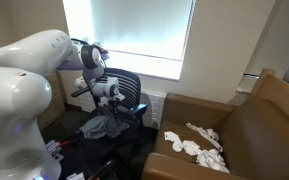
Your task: Remove the grey shirt from the backrest of the black chair then place it on the right side of the sofa
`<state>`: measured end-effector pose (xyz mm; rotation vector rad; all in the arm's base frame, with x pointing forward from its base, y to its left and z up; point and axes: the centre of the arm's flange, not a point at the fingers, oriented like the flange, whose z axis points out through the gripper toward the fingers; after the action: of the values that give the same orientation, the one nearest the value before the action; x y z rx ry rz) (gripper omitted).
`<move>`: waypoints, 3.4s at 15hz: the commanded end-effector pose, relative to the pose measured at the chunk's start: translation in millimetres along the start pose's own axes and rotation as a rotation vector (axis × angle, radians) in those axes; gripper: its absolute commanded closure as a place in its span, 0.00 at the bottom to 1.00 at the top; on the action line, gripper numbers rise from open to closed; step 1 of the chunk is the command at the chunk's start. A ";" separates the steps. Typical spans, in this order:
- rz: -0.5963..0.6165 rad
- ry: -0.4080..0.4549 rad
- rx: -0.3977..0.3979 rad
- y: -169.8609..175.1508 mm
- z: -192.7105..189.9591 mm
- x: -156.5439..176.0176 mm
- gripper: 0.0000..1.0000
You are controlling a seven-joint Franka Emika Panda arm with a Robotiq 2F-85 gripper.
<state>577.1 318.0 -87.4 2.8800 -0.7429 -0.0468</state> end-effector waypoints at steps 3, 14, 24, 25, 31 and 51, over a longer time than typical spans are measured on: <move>0.035 0.168 0.248 31.4 -128.0 -4.3 0.99; 0.428 0.348 0.639 42.9 -254.5 7.2 0.99; 0.721 0.412 0.791 103.0 -316.5 84.3 0.99; 0.776 0.418 0.804 119.3 -330.0 91.3 0.99; 0.612 0.330 1.004 196.6 -433.7 123.0 0.99; 0.377 0.371 1.243 152.6 -490.2 15.4 0.99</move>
<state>533.7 268.6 412.7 3.5776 -1.4943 1.1360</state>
